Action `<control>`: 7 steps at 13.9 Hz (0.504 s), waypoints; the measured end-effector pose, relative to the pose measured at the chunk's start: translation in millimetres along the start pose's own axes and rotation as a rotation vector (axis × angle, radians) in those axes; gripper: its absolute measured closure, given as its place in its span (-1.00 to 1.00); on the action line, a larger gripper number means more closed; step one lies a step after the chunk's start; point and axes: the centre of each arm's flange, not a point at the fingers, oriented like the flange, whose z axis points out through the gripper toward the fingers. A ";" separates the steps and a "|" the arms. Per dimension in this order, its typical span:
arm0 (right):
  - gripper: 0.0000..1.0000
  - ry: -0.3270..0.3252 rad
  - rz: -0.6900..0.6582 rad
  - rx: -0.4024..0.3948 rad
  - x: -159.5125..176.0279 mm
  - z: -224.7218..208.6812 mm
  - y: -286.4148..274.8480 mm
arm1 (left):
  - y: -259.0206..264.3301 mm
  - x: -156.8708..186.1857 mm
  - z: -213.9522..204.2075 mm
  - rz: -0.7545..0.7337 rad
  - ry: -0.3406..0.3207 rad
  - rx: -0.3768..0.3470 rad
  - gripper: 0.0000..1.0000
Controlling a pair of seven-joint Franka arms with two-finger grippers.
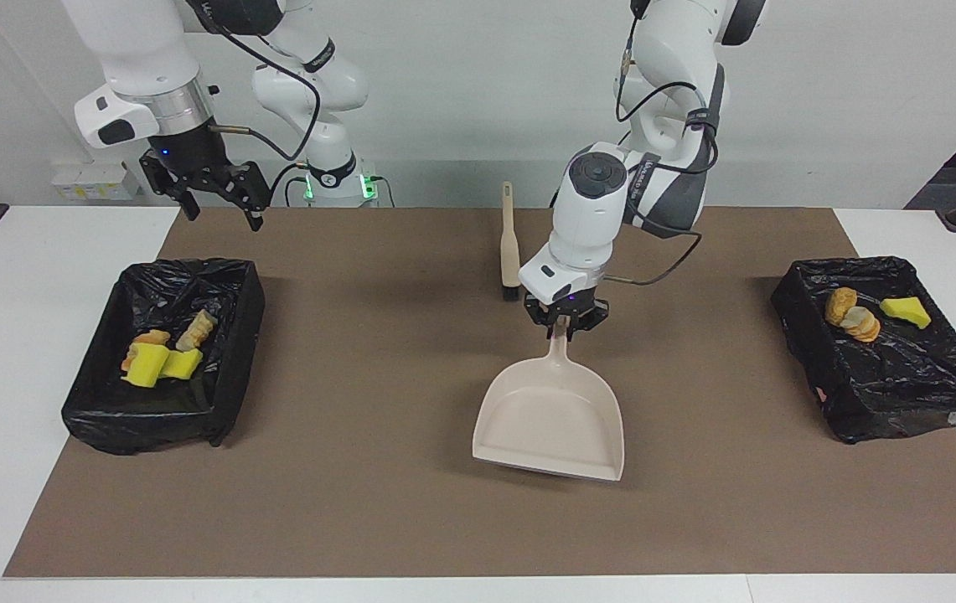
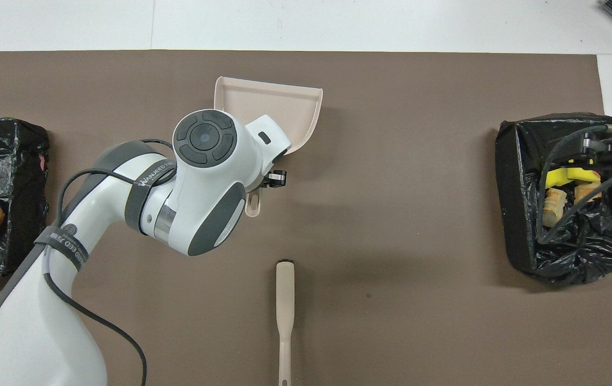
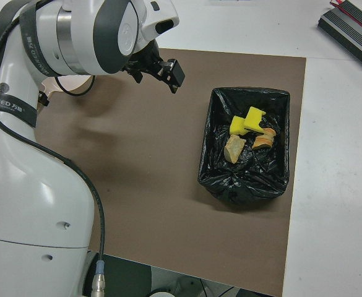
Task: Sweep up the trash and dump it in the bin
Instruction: 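Carry the empty dustpan back and set it on the table center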
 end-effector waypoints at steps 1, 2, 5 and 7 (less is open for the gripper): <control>-1.00 -0.001 0.001 0.000 0.2 0.3 0.8 | 2.4 0.1 -1.4 -0.028 0.003 -0.018 0.37; -1.00 -0.001 0.005 0.000 0.7 0.3 2.9 | 6.8 -2.7 0.2 -0.032 -0.003 -0.023 0.37; -1.00 -0.001 0.033 -0.001 4.4 0.9 20.1 | 24.8 -21.2 18.4 -0.003 -0.041 -0.011 0.37; -1.00 -0.002 0.035 0.000 5.2 1.0 24.1 | 34.8 -34.6 32.1 0.017 -0.068 0.001 0.37</control>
